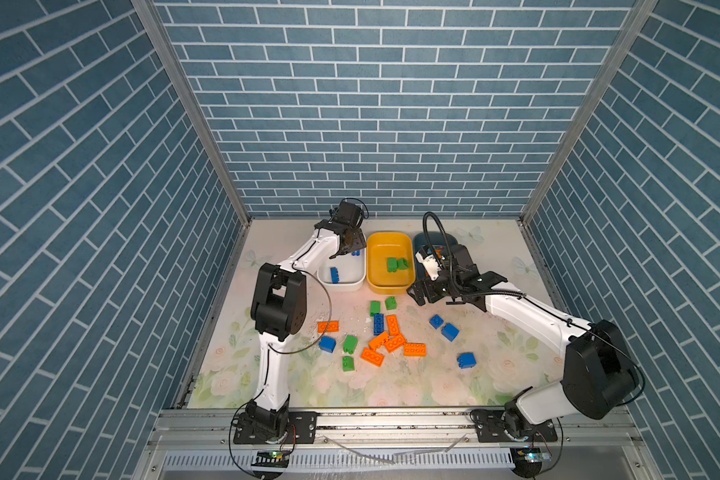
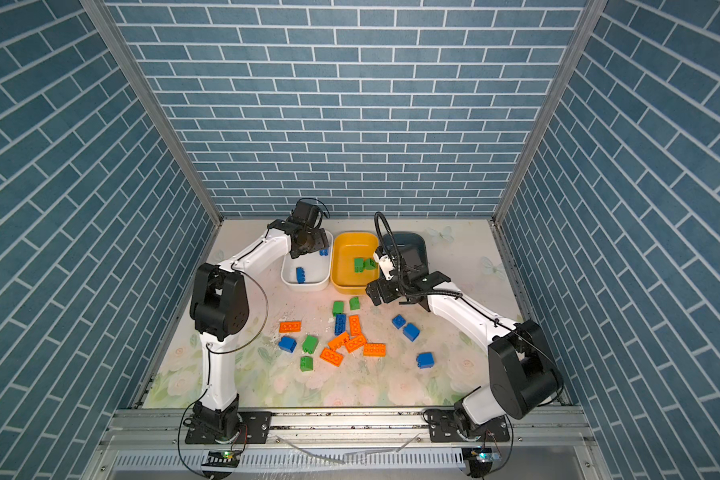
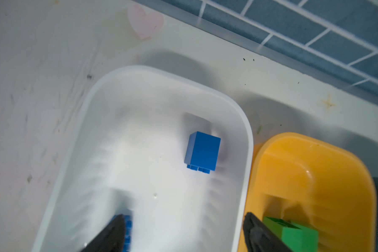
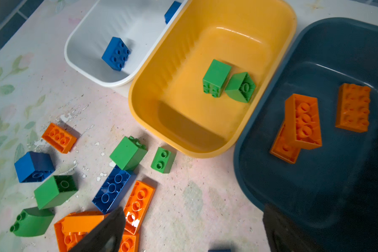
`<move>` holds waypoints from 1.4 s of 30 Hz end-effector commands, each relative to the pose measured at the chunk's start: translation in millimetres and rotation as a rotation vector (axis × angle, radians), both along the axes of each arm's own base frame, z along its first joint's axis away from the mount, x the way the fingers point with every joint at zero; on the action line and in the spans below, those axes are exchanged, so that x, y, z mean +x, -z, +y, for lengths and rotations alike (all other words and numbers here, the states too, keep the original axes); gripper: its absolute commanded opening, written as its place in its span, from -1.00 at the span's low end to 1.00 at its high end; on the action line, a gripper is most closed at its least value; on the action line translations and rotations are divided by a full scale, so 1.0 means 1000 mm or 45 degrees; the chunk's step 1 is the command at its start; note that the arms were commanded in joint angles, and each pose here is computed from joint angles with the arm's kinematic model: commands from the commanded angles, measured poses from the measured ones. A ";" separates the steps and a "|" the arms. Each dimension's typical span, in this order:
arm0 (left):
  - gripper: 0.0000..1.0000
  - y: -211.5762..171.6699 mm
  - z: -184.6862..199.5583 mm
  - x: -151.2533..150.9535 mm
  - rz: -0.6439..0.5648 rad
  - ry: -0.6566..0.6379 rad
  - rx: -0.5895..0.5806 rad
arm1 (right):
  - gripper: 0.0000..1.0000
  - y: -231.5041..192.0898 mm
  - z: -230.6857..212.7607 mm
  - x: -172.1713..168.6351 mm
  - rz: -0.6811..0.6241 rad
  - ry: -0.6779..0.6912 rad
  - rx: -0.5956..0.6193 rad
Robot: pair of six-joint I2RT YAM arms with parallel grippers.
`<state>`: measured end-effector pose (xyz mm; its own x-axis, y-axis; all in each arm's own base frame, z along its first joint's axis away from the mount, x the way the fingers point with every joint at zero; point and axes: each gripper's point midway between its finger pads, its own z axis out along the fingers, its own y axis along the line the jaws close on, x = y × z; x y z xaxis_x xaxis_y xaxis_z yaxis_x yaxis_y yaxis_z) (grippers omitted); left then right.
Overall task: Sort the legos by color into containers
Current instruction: 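Drop the blue brick into the white tub while the right moves to the pile, then grasp an orange brick with the right gripper while the left draws back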
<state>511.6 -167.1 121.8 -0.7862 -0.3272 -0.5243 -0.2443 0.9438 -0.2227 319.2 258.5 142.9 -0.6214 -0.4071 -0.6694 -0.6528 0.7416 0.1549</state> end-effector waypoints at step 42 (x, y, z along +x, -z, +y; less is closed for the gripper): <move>0.99 -0.035 0.091 -0.166 -0.123 -0.326 -0.183 | 0.21 0.144 -0.013 -0.158 0.064 -1.295 -0.934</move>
<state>349.7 -84.4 159.4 -0.6302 -0.5682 -0.5291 -0.4114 0.8223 -0.3930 161.4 259.6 16.7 0.0914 -0.9803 -0.1752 -0.9958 -0.0887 -0.0230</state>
